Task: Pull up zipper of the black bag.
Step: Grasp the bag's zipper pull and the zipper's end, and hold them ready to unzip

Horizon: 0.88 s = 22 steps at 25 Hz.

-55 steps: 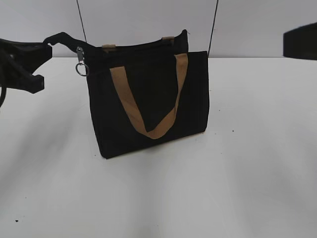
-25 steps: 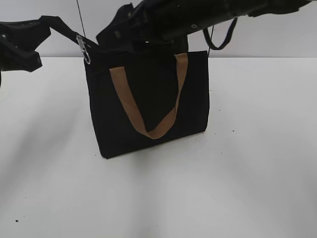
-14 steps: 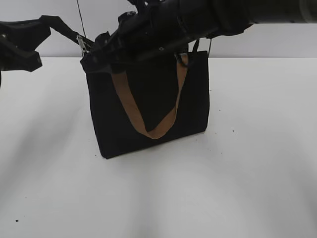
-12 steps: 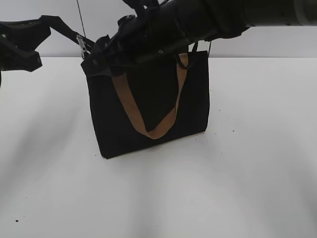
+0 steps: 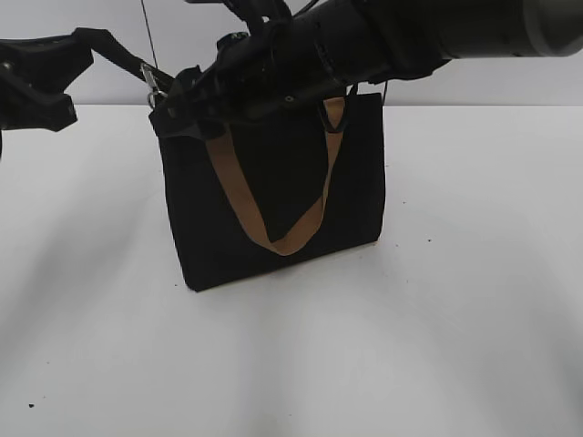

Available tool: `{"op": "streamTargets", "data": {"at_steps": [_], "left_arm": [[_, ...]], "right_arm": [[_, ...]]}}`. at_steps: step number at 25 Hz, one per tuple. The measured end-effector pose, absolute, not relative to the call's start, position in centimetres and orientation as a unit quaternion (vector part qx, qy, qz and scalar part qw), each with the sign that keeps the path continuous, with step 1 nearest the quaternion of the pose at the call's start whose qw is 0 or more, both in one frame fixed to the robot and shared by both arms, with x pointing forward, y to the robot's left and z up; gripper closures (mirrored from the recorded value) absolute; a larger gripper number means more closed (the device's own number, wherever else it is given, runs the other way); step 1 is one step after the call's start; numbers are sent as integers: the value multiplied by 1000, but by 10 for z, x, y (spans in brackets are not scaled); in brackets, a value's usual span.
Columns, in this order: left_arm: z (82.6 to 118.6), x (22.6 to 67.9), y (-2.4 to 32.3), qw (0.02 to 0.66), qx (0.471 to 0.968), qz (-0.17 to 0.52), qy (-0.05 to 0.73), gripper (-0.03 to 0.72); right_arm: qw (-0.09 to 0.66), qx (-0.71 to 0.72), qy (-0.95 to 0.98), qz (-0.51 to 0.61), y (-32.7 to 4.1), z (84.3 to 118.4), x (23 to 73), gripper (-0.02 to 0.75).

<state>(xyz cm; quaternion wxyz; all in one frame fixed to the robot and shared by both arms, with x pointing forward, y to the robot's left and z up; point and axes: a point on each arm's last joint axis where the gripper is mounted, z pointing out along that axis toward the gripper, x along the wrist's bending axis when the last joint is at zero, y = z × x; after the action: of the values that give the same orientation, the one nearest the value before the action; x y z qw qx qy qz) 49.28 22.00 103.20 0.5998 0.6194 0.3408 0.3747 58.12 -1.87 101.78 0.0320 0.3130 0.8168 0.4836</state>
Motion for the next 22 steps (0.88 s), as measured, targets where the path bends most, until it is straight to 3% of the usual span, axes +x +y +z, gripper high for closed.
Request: {"op": "streamTargets", "data": {"at_steps": [16, 22], "left_arm": [[1032, 493, 220, 601, 619, 375, 340, 655], [1032, 493, 220, 601, 619, 375, 340, 655]], "right_arm": [[74, 280, 820, 494, -1, 1020, 573, 350], [80, 283, 818, 494, -2, 1020, 574, 501]]}}
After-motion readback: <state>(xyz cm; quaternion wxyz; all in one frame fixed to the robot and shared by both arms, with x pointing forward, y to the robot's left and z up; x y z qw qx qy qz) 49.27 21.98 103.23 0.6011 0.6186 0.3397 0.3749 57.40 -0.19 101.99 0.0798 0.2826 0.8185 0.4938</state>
